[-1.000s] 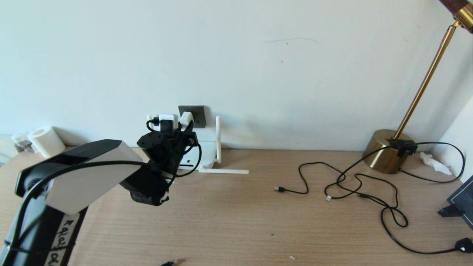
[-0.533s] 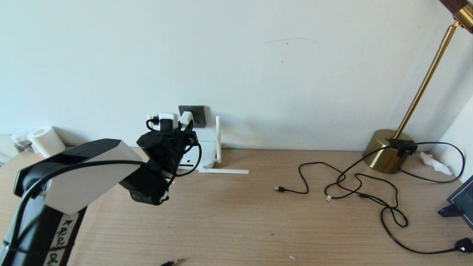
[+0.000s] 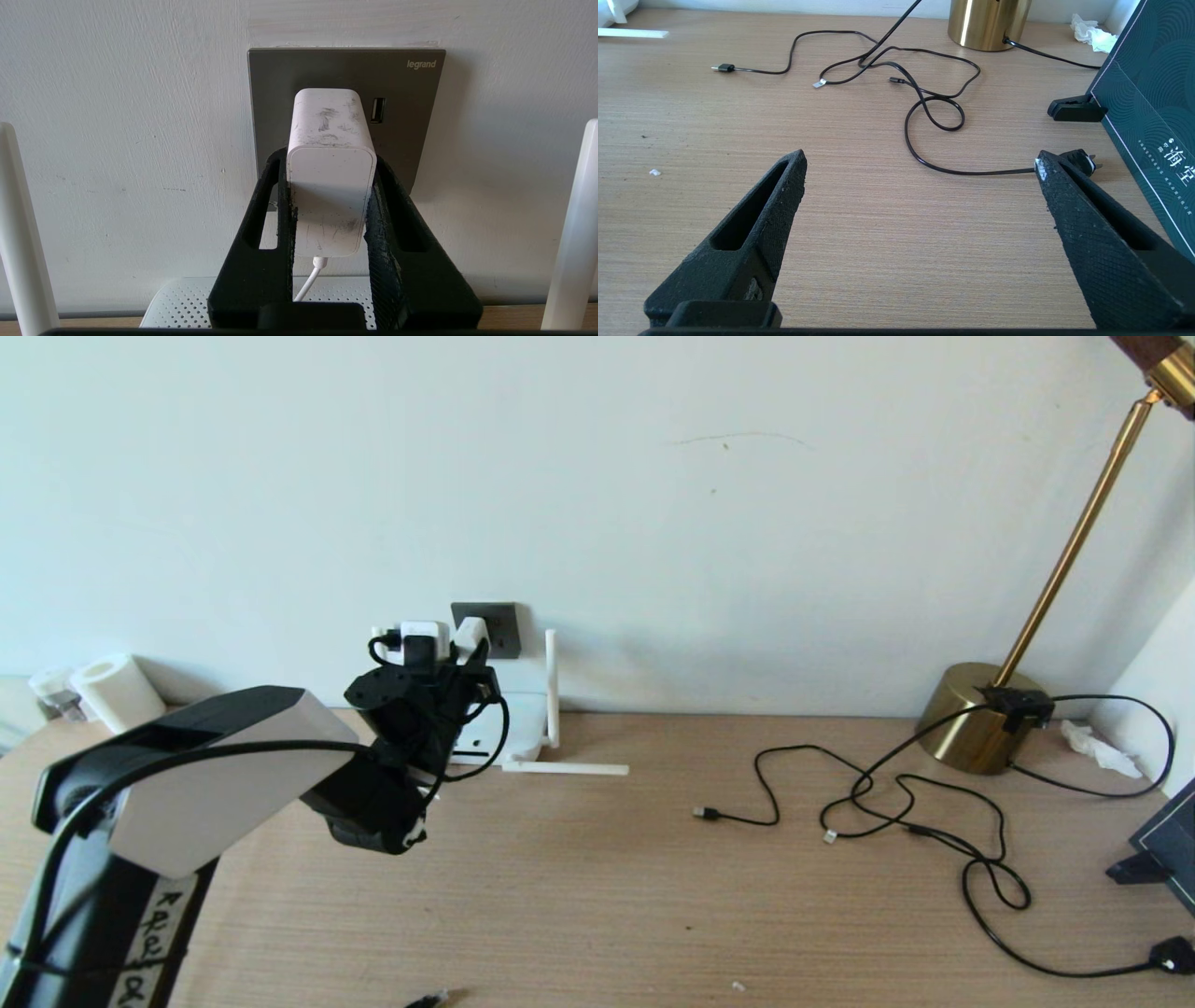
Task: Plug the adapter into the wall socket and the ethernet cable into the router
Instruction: Plug plug into socket
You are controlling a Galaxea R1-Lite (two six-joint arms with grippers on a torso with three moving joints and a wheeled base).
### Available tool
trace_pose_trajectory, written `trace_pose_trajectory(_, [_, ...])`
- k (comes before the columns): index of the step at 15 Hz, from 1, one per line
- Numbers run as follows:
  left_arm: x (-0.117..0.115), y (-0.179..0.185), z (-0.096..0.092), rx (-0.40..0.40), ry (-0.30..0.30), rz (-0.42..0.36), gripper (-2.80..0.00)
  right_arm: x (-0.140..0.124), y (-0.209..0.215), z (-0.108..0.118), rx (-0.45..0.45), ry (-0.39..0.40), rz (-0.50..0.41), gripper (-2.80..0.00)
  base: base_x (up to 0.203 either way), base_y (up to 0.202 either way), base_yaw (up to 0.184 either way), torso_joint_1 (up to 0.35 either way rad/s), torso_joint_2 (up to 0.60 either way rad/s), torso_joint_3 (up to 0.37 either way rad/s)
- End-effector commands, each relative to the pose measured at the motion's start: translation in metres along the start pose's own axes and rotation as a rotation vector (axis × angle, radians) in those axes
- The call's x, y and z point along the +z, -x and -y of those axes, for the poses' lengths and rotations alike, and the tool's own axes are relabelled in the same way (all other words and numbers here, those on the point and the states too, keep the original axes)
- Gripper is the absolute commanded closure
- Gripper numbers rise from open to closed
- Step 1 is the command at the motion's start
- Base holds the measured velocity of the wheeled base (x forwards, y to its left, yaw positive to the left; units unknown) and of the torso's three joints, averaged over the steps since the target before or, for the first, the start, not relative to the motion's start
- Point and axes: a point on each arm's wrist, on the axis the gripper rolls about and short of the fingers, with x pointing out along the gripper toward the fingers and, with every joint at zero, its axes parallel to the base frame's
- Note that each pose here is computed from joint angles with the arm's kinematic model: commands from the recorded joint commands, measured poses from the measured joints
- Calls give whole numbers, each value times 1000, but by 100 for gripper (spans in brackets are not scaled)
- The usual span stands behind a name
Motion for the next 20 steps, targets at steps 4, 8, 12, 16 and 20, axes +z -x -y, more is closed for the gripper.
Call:
trace_pose_trajectory(4, [3, -1, 0, 3, 3, 15, 0, 0, 0, 0, 0, 0, 0, -280, 0, 0, 0, 0, 0, 0])
trace_pose_trajectory(8, [4, -1, 0, 4, 3, 17, 0, 0, 0, 0, 0, 0, -1, -280, 0, 0, 0, 0, 0, 0])
trace_pose_trajectory(12, [-1, -1, 1, 4, -4, 12, 0, 0, 0, 0, 0, -1, 0, -280, 0, 0, 0, 0, 0, 0])
trace_pose_trajectory(16, [0, -2, 2, 7, -6, 17, 0, 0, 0, 0, 0, 0, -1, -280, 0, 0, 0, 0, 0, 0])
trace_pose_trajectory(20, [1, -3, 3, 14, -16, 15, 0, 0, 0, 0, 1, 0, -2, -280, 0, 0, 0, 0, 0, 0])
